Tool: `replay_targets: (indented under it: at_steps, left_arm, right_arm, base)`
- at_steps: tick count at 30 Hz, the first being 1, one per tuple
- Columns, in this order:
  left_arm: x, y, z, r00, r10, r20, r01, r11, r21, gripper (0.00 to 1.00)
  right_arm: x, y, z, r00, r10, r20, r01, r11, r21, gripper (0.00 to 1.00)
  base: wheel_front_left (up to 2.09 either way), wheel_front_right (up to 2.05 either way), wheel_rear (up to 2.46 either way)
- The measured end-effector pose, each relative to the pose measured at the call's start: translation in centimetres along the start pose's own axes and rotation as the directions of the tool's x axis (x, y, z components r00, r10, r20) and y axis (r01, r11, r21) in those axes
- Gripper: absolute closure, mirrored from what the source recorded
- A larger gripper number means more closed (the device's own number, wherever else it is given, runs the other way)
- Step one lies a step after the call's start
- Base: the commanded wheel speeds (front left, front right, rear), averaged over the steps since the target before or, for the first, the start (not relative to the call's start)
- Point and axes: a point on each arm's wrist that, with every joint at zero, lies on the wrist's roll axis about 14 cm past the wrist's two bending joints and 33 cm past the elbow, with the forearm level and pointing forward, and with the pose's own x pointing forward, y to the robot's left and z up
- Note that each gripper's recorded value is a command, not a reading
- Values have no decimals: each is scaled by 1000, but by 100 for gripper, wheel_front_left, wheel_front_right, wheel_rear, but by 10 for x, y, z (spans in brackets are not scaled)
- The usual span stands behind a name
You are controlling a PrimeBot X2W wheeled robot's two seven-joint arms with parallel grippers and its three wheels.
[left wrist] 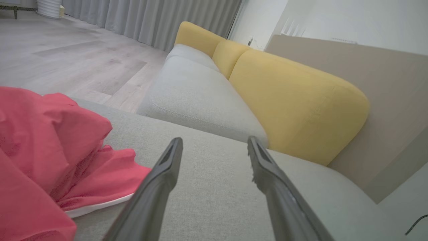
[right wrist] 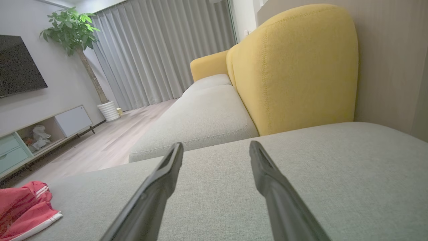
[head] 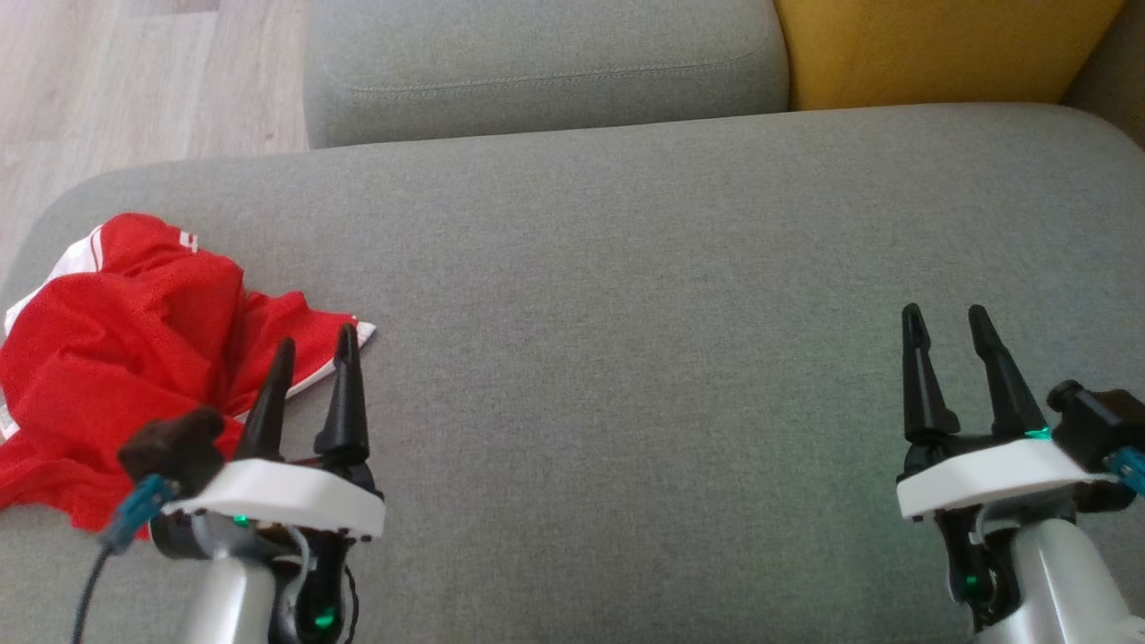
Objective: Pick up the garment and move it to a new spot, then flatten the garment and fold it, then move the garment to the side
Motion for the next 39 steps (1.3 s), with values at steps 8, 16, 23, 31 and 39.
replay_targets:
  at_steps: [8, 16, 23, 31, 39]
  left_arm:
    - [1, -6, -5, 1000, -9, -5, 9, 991, 131, 0]
    - [0, -9, -7, 1000, -19, 4, 17, 971, 237, 0]
    - [0, -9, -10, 1000, -11, 9, 9, 973, 232, 0]
    - [0, -2, -15, 1000, 3, 10, -5, 978, 210, 0]
    - [-1, 1, -20, 1000, -7, 2, 7, 961, 276, 0]
  right_arm:
    - [0, 3, -5, 1000, 17, -11, -18, 994, -108, 0]
    - [2, 10, -7, 999, 36, -8, -37, 983, -182, 0]
    - [2, 11, -8, 999, 35, 2, -34, 984, -174, 0]
    - [2, 12, -5, 999, 23, 35, -19, 996, -90, 0]
    - [2, 21, -9, 998, 49, 30, -46, 994, -100, 0]
  base:
    - [0, 0, 0]
    - [0, 0, 0]
    - [0, 0, 0]
    - [0, 0, 0]
    - [0, 0, 0]
